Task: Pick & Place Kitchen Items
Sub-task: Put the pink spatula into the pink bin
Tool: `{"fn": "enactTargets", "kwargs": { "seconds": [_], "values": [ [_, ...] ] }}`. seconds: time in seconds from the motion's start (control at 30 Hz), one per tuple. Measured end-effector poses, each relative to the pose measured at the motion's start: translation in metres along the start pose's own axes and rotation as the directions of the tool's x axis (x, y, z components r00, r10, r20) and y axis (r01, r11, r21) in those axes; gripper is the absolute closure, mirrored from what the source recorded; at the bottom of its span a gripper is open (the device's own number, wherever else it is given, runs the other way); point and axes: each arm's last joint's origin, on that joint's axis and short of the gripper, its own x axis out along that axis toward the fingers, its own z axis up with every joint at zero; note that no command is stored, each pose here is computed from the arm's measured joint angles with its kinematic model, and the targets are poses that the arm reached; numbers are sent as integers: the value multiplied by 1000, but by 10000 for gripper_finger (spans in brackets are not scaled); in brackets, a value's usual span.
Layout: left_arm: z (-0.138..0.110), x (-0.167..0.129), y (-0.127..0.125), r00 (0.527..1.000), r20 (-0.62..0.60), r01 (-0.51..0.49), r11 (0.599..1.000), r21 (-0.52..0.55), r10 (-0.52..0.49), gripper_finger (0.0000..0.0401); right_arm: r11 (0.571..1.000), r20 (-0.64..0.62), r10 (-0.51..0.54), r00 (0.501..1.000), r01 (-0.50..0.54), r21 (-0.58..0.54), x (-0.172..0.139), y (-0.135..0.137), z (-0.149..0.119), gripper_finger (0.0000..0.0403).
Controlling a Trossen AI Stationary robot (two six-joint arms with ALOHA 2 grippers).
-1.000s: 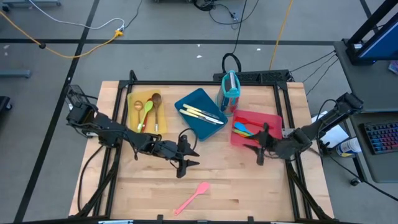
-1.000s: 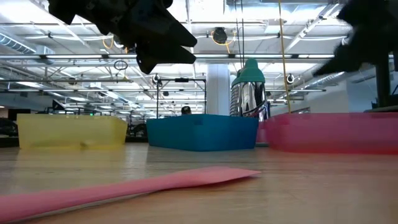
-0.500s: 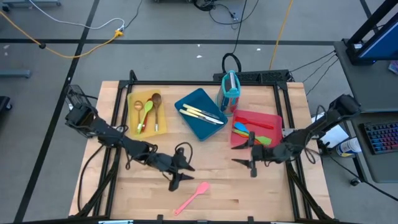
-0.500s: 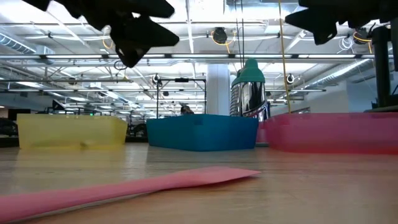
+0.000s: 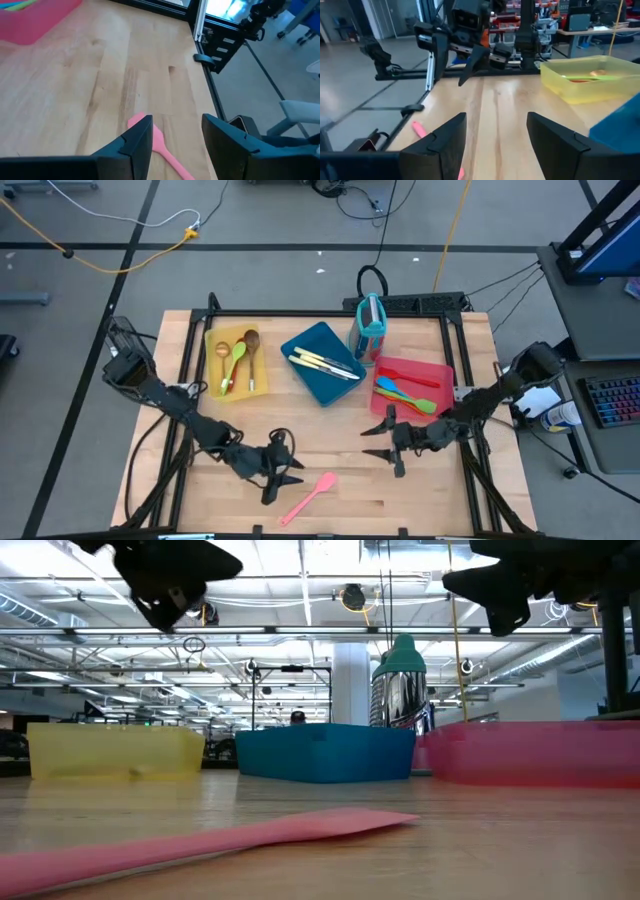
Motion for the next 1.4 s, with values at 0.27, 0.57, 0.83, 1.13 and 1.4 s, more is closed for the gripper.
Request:
{"fn": "enactTargets", "kwargs": {
  "seconds": [0.27,0.57,0.83,1.13,1.4],
  "values": [
    [-22,4,-17,998,15,-54,998,-32,54,226,1000,22,4,1000,-5,12,8,3,-12,202],
    [-65,29,-35,999,39,-11,1000,-25,12,227,1000,36,6,999,-7,23,10,4,-14,202],
    [-97,53,-58,994,27,-109,985,130,106,227,1000,49,31,998,-31,-6,11,3,-12,202],
    [-112,64,-64,978,-54,-197,974,109,203,227,999,53,28,998,-27,-28,11,3,-12,202],
    [-123,56,-73,979,-102,-168,982,81,176,227,998,57,54,997,-53,-20,11,4,-11,202]
  ]
}}
